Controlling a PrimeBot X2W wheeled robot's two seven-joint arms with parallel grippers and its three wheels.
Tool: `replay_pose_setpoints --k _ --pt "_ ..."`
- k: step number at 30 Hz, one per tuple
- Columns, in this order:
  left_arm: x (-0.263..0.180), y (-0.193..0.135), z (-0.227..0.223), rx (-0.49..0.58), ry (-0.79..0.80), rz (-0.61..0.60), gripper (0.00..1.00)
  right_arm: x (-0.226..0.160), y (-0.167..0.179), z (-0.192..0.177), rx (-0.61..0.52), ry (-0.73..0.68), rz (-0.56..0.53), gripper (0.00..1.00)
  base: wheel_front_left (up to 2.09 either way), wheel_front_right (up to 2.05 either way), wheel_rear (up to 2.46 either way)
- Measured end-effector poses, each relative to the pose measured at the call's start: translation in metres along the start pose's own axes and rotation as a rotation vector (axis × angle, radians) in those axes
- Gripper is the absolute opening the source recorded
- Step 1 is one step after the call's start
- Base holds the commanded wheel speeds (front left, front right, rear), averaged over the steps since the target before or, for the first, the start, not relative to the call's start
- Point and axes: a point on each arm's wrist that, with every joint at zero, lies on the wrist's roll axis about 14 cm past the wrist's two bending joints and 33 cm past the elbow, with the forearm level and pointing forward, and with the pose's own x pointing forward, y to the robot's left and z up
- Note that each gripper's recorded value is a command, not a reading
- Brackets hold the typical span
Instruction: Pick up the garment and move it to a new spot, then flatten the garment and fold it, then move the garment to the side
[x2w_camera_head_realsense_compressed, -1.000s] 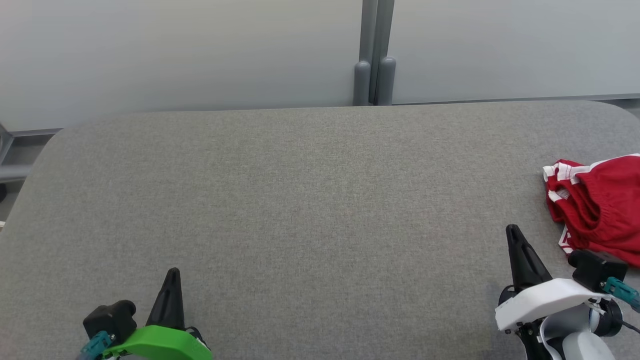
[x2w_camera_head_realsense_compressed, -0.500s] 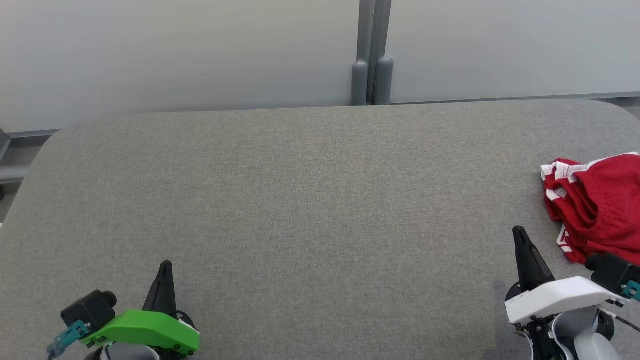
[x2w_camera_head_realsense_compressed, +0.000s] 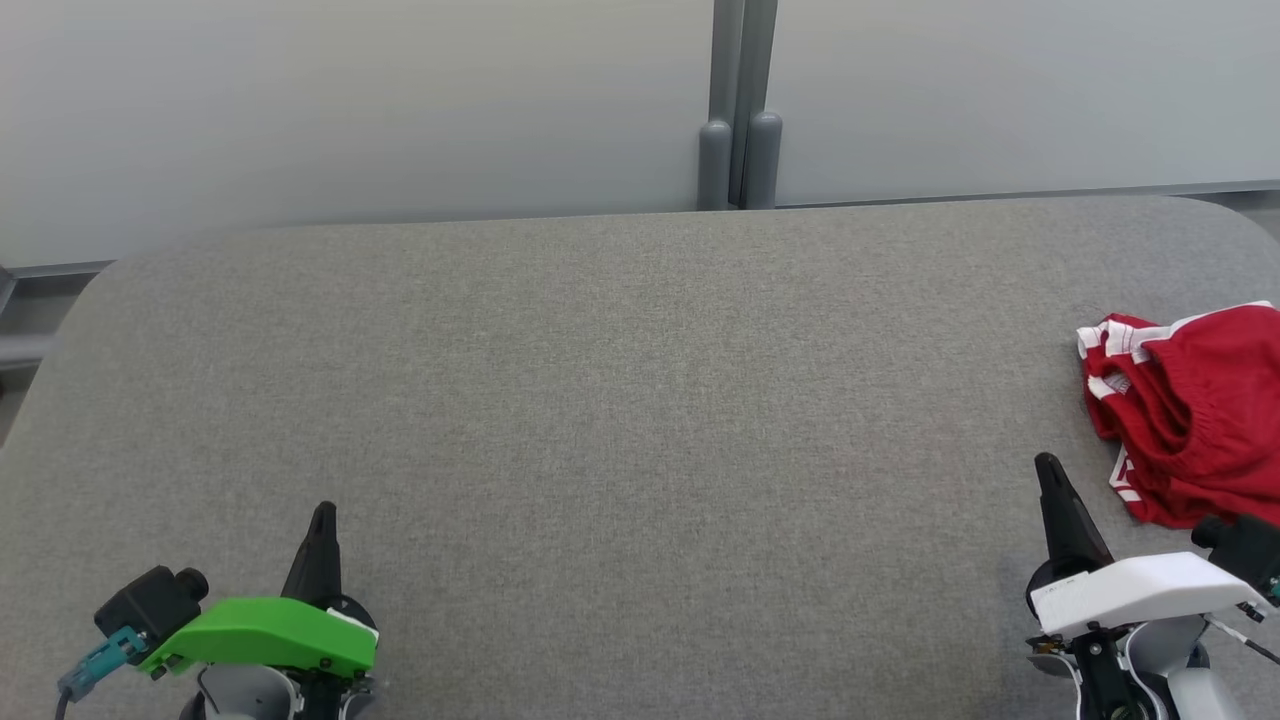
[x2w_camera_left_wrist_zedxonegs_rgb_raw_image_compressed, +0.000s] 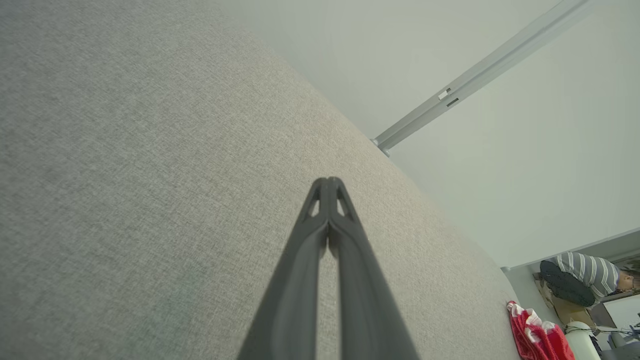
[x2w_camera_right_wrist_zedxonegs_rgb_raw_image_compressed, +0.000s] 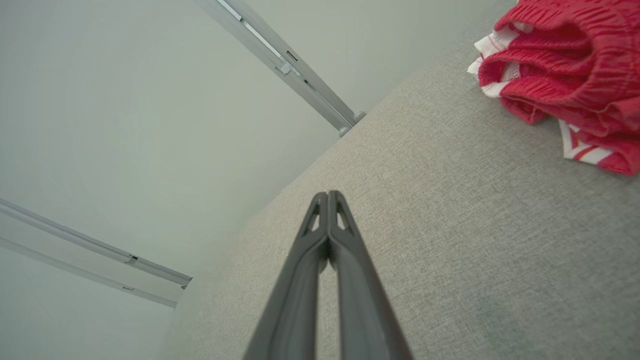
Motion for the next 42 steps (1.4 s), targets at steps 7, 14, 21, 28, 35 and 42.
replay_pose_setpoints --k 7,14,21,28,35,42 --pt "0.004 -0.003 0.002 -0.086 0.003 -0.01 0.0 0.001 -0.002 0.003 0.089 -0.009 -0.006 0.0 0.0 0.0 0.0" --pt "0.007 -0.005 0.004 -0.166 0.009 -0.017 0.0 0.001 -0.004 0.005 0.169 -0.017 -0.011 0.0 0.0 0.0 0.0" --pt "0.011 -0.007 0.007 -0.239 0.01 -0.03 0.0 0.001 -0.006 0.007 0.246 -0.025 -0.018 0.0 0.0 0.0 0.0" --pt "0.013 -0.01 0.009 -0.311 0.009 -0.042 0.0 0.001 -0.009 0.009 0.318 -0.033 -0.023 0.0 0.0 0.0 0.0" --pt "0.016 -0.014 0.013 -0.378 0.009 -0.06 0.0 0.001 -0.011 0.011 0.386 -0.04 -0.026 0.0 0.0 0.0 0.0" --pt "0.018 -0.016 0.015 -0.421 0.008 -0.07 0.0 0.001 -0.012 0.012 0.439 -0.044 -0.027 0.0 0.0 0.0 0.0"
